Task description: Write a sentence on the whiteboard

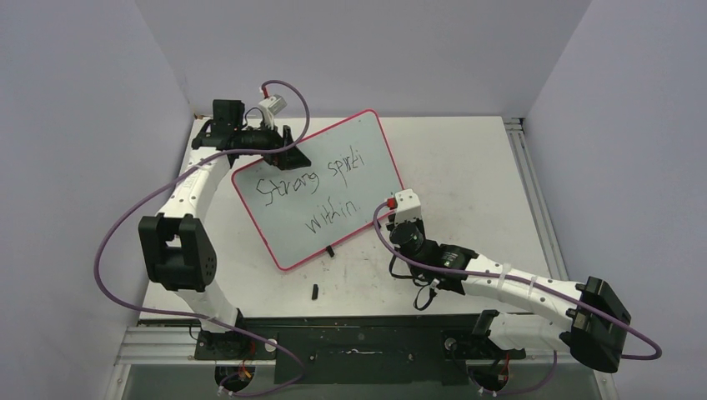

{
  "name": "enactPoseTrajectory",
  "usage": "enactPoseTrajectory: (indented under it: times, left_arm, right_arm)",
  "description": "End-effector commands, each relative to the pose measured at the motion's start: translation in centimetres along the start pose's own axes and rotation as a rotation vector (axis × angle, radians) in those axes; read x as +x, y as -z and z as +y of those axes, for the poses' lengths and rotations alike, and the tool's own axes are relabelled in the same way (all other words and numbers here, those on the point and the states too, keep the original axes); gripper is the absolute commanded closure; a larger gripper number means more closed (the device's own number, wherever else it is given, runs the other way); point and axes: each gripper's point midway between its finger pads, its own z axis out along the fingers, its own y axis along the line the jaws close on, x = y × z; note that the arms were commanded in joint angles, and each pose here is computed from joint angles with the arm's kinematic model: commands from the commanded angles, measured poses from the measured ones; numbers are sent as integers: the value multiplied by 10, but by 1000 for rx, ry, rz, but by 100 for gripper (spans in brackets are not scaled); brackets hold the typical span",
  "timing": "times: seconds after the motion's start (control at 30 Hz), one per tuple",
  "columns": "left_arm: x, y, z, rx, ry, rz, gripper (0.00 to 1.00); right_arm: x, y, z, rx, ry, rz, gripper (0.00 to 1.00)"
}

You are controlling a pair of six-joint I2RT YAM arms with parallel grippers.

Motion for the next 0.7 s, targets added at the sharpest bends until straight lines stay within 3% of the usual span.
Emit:
enactPoseTrajectory:
  times: [0.0, 0.47, 0.67]
  left_arm:
    - [4, -2, 11, -15, 35, 13, 17]
    - [-15, 9, -2, -26, -18, -52, 4]
    - [-34, 24, -2, -89, -73, -149, 4]
  right_arm:
    - [-9, 2, 0, 9, -27, -41, 95]
    - [-8, 2, 6, 11, -1, -40, 95]
    - [-10, 3, 6, 14, 0, -45, 95]
